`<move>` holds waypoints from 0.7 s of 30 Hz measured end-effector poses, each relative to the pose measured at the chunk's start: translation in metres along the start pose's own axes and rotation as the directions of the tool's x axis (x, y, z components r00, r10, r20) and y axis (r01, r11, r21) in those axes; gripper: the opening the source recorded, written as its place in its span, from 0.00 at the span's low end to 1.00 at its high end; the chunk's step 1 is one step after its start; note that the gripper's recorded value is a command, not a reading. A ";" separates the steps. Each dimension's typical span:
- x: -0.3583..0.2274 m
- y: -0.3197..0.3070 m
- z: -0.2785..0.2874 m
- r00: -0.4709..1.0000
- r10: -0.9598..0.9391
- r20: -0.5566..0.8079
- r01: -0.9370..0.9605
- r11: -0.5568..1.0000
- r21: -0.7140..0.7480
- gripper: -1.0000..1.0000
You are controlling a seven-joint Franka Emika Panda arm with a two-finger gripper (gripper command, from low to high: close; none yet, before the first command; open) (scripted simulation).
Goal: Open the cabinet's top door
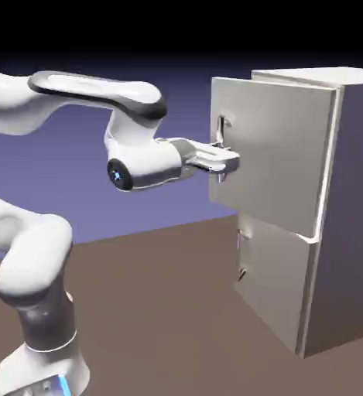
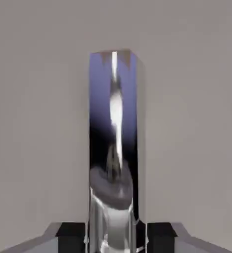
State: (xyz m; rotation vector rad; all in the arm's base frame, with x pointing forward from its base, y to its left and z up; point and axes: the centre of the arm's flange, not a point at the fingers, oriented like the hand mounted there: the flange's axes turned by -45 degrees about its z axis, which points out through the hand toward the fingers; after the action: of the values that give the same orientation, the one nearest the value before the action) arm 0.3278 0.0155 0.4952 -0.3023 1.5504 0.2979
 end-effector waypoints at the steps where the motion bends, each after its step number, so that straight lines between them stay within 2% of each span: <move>1: 0.000 -0.003 -0.005 1.000 0.000 0.000 0.000 1.000 -0.021 0.00; 21: 0.000 -0.092 -0.093 1.000 0.003 0.002 -0.002 0.892 -0.451 0.00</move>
State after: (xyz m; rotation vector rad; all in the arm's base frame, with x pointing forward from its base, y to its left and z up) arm 0.2754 -0.1046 0.4952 -0.6642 1.4661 0.6643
